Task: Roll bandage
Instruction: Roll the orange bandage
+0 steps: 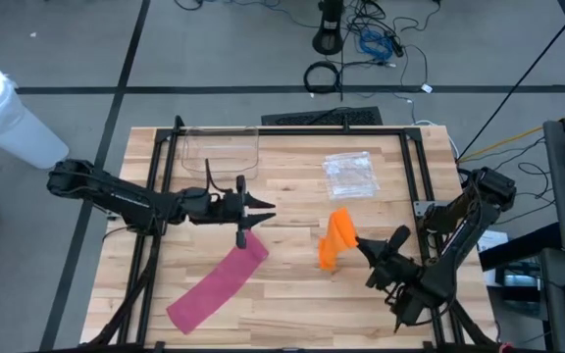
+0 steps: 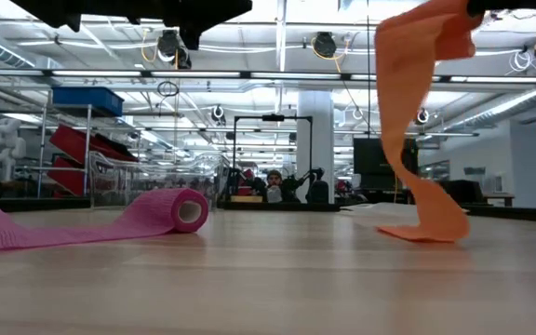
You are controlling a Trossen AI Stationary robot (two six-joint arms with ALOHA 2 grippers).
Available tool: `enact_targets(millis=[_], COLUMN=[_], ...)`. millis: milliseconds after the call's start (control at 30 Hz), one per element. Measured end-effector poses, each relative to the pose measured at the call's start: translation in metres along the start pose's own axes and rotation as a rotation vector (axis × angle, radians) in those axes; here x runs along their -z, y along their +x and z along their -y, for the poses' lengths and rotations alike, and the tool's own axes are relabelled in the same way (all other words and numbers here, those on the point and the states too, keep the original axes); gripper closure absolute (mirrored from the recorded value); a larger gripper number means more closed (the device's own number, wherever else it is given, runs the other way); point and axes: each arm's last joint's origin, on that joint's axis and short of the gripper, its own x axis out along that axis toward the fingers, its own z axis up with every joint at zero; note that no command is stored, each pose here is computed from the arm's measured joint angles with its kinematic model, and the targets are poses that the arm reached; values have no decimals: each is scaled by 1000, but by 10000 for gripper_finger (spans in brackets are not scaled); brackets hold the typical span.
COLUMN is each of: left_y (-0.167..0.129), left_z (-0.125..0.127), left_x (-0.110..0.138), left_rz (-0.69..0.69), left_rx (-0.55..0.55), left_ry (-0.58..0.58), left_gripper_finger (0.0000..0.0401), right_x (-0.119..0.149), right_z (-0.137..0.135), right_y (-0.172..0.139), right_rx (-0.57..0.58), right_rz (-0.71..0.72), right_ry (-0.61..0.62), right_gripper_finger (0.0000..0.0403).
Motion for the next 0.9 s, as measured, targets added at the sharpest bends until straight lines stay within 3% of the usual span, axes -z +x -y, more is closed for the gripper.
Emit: enact_targets(millis=[267,433,667,900], left_y=[-1,-2,-2,-7], left_z=[0,0,0,0], left_x=[-2,-2,-2,4], left_rz=[4,2,3,-104], left_rx=[-1,1,9,18], left_ry=[33,33,32,43], left_gripper_finger=[301,301,301,301], right_x=[-32,-53,-97,-110], right_z=[13,23,51,81], right_y=[18,33,64,111], right_rx=[15,-22,-184,-423], right_rz=[-63,-118,-148,-114], right_ry=[21,-74,-138,-28], right_gripper_finger=[402,402,402,402])
